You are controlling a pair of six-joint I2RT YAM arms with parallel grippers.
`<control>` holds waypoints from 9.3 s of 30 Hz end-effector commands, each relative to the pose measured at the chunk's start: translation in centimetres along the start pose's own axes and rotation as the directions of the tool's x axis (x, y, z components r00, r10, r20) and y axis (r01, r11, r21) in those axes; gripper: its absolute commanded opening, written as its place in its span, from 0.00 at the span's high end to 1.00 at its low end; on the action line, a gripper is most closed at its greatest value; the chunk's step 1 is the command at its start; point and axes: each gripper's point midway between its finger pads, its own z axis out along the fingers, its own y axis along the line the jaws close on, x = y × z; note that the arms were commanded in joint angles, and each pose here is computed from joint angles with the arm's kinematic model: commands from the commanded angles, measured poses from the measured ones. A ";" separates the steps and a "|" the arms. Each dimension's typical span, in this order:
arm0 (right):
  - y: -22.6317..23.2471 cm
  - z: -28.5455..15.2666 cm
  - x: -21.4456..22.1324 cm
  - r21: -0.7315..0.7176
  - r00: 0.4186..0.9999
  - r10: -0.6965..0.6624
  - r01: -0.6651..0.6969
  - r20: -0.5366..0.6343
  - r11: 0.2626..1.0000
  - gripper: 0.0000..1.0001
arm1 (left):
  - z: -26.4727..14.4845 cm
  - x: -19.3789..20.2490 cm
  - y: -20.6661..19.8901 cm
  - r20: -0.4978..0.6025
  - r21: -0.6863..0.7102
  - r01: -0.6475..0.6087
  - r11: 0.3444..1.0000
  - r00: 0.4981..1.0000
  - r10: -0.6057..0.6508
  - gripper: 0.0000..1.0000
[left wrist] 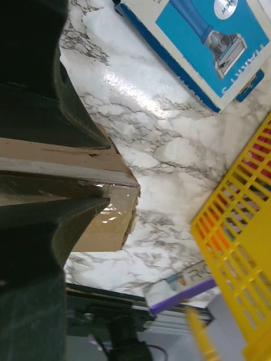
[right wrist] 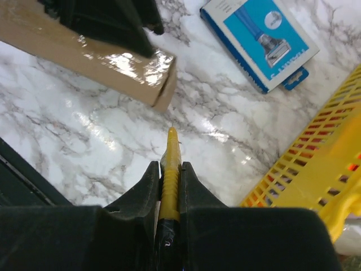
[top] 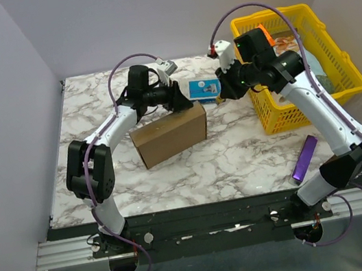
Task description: Unpack the express box
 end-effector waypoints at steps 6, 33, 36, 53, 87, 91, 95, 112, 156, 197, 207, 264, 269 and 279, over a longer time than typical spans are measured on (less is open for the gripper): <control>3.6 -3.7 -5.4 -0.095 0.721 -0.375 0.519 0.583 0.850 1.00 | -4.6 -4.5 -9.3 0.061 0.220 -0.303 0.927 0.953 0.297 0.47; 4.7 -2.5 -5.2 -0.255 0.818 -0.198 0.383 0.540 0.888 0.67 | -3.2 -6.4 -14.3 0.078 0.258 -0.449 0.855 0.892 0.445 1.00; 2.5 -2.6 -6.5 -0.187 0.853 -0.090 0.214 0.514 0.959 0.31 | -4.6 -6.9 -11.0 0.022 0.101 -0.372 0.923 0.928 0.371 1.00; 2.5 3.0 4.3 -0.193 0.963 -0.056 0.109 0.263 0.975 0.41 | -25.9 14.6 11.2 -0.183 -0.791 0.130 0.597 0.882 -0.434 1.00; 4.4 12.7 5.3 -0.223 0.967 -0.167 0.208 0.191 0.952 0.88 | -13.0 5.3 5.6 -0.196 -0.258 0.206 0.944 0.945 -0.260 0.83; 3.2 14.2 3.1 -0.188 0.964 -0.173 0.212 0.202 0.959 0.89 | -13.3 6.2 1.8 -0.186 -0.143 0.220 0.965 0.952 -0.245 0.85; 2.2 16.4 0.3 -0.167 0.961 -0.165 0.204 0.224 0.965 0.89 | -13.3 7.5 -1.2 -0.199 -0.060 0.215 0.975 0.954 -0.223 0.84; 5.6 20.5 -5.5 -0.294 0.977 -0.037 0.100 0.212 0.951 0.83 | -11.3 7.4 -4.6 -0.193 0.064 0.192 0.979 0.965 -0.177 0.76; 11.9 14.8 -3.1 -0.039 0.995 -0.064 0.061 -0.079 0.997 0.12 | -9.8 6.1 2.7 0.056 -0.310 0.325 0.893 0.944 -0.324 0.61; 12.7 14.9 -2.6 -0.136 0.992 -0.082 0.069 -0.091 0.988 0.36 | -8.7 8.5 4.0 0.032 -0.312 0.373 0.874 0.923 -0.383 0.62; 11.9 14.9 -3.3 -0.073 0.953 -0.279 0.272 -0.117 0.959 0.59 | -8.7 9.2 4.1 0.026 -0.315 0.385 0.868 0.917 -0.397 0.62; 12.2 12.9 -2.7 -0.331 0.971 0.123 -0.187 -0.203 0.925 0.38 | -7.9 10.5 5.7 -0.013 -0.342 0.406 0.847 0.899 -0.437 0.62; 11.4 12.2 -2.6 -0.398 0.951 0.203 -0.284 -0.234 0.872 0.40 | -8.1 11.3 6.2 -0.032 -0.360 0.399 0.843 0.898 -0.438 0.62; 11.8 10.5 -2.9 -0.594 0.903 0.297 -0.427 -0.309 0.681 0.42 | -7.7 12.6 7.2 -0.057 -0.374 0.398 0.838 0.892 -0.449 0.62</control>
